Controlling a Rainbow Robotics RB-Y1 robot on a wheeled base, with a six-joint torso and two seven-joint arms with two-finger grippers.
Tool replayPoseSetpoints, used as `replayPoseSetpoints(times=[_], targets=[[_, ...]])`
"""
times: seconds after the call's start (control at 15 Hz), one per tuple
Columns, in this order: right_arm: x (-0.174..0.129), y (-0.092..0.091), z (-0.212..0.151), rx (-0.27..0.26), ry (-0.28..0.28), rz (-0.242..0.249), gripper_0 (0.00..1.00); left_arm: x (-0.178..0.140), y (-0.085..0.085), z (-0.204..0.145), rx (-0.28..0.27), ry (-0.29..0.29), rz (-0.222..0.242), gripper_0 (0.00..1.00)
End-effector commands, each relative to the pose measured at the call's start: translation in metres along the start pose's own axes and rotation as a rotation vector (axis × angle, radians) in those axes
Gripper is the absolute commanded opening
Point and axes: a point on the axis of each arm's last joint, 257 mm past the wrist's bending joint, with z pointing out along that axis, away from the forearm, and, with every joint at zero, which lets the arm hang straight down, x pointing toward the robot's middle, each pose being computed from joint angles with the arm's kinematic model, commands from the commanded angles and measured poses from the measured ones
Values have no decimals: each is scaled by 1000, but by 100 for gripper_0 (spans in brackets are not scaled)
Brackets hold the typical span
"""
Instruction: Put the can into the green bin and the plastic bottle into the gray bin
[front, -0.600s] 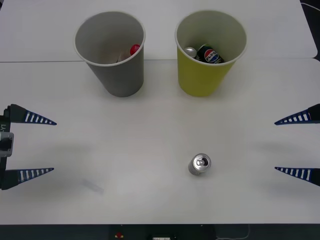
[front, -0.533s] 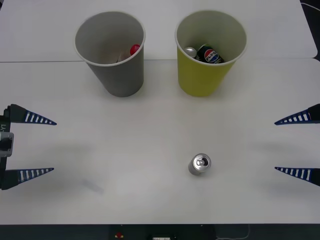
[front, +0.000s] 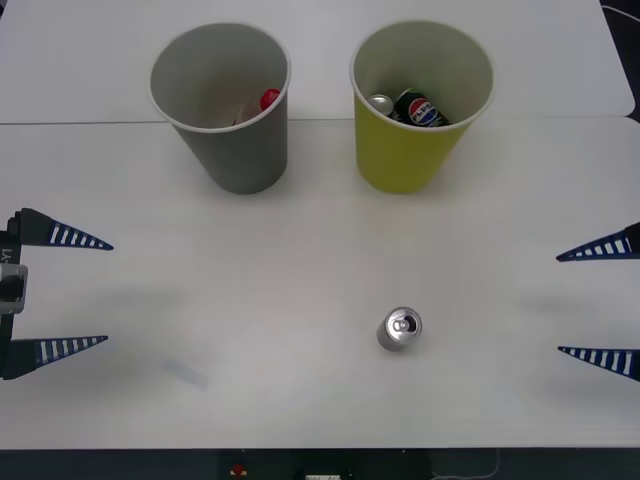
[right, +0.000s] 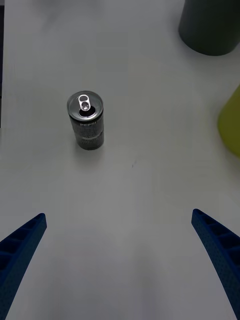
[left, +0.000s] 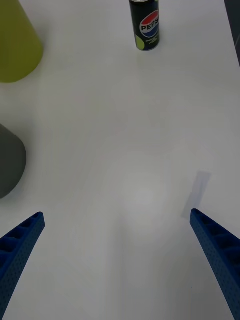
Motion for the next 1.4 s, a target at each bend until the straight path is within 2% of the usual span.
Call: replayPoseSetpoints(times=[0.07, 0.47, 0.67, 0.8, 1.07, 1.4], targets=[[8, 2, 1, 16, -19, -10, 100, 0, 0, 0, 0, 0, 0, 100], [19, 10, 29, 77, -111, -32, 100, 0, 0, 0, 0, 0, 0, 100], [23, 14, 44, 101, -153, -28, 100, 0, 0, 0, 0, 0, 0, 100], [25, 20, 55, 94, -187, -15, 100, 0, 0, 0, 0, 0, 0, 100], [25, 18, 72, 106, -237, 7, 100, 0, 0, 0, 0, 0, 0, 100], [20, 20, 104, 101, -317, 73, 100, 0, 0, 0, 0, 0, 0, 100]])
